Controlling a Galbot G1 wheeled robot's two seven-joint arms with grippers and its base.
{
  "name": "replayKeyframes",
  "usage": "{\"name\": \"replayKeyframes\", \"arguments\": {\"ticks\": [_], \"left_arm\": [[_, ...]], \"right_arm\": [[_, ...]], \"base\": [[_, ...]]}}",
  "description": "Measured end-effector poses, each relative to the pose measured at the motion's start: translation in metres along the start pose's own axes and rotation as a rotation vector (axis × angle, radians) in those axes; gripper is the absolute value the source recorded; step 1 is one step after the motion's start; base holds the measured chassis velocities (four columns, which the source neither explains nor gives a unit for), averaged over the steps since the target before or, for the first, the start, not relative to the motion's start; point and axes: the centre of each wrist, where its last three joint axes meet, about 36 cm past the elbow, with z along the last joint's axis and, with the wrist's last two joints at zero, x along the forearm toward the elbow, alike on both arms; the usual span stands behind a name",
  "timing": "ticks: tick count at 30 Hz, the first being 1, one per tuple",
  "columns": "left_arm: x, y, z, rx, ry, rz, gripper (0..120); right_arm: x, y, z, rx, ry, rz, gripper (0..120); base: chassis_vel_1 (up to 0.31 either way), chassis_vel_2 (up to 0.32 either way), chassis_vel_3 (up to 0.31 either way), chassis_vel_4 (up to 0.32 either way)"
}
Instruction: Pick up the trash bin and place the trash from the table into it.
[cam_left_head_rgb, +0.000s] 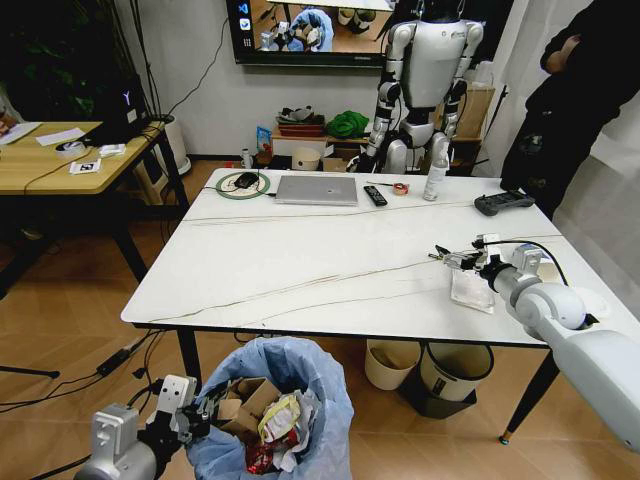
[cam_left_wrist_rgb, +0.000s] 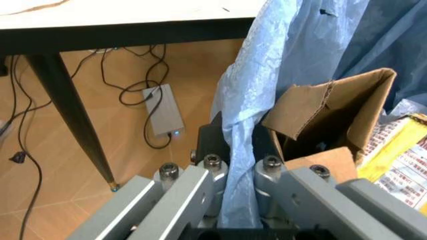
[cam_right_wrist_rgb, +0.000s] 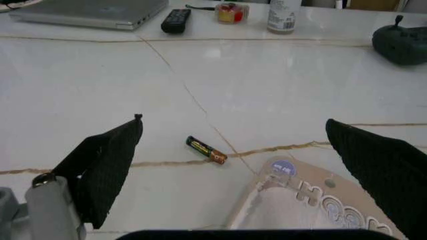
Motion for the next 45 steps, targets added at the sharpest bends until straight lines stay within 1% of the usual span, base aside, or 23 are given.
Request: {"name": "replayKeyframes", "arguments": {"ticks": [11,22,37,45], "left_arm": [[-0.001,0.001,-0.003,-0.001,-0.009,0.004,0],[-0.002,0.001,-0.007,0.006,-0.025,0.009,0],[-0.004,0.001,-0.011,0.016,-0.039,0.02,0],[-0.005,0.002,-0.013,0.018,-0.042,0.026,0]], "right_arm": [[-0.016,-0.008,0.0,0.016,0.017,-0.024,100],[-0.049,0.001,0.003,0.046,0.032,-0.086,100],[-0.074,0.008,0.015,0.059,0.079,-0.105,100],[-0.084,0.002,0.024,0.068,0.105,-0.087,100]], "base": [[0.0,0.0,0.0,0.0],[0.0,0.0,0.0,0.0],[0.0,0.0,0.0,0.0],[0.0,0.0,0.0,0.0]]}}
